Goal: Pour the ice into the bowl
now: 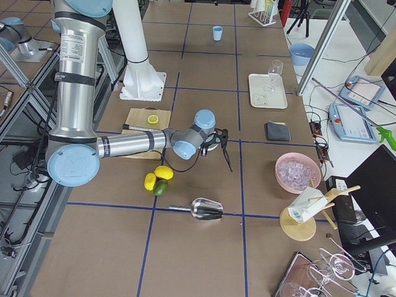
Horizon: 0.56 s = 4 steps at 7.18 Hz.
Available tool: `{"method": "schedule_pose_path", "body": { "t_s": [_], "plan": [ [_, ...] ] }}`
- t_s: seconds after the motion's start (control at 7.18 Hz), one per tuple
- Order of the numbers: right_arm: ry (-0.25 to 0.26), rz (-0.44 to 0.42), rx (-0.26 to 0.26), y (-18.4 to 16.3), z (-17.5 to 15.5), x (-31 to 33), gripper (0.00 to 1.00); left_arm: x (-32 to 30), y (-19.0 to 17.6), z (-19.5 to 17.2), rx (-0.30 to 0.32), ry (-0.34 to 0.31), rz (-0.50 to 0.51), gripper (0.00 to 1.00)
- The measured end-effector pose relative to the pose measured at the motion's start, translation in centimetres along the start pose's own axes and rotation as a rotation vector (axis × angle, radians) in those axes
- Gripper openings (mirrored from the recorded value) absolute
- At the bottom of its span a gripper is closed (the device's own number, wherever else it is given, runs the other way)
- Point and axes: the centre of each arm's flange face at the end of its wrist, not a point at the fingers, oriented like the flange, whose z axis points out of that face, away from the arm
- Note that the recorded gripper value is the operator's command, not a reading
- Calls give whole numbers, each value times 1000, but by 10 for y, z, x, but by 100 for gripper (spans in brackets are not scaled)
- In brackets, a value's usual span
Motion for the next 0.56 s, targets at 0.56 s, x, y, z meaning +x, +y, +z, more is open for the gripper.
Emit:
{"method": "schedule_pose_path", "body": {
  "t_s": [0.56],
  "plan": [
    [11,28,-14,1,3,28,0,2,-2,-4,10,0,2,100]
  ]
}}
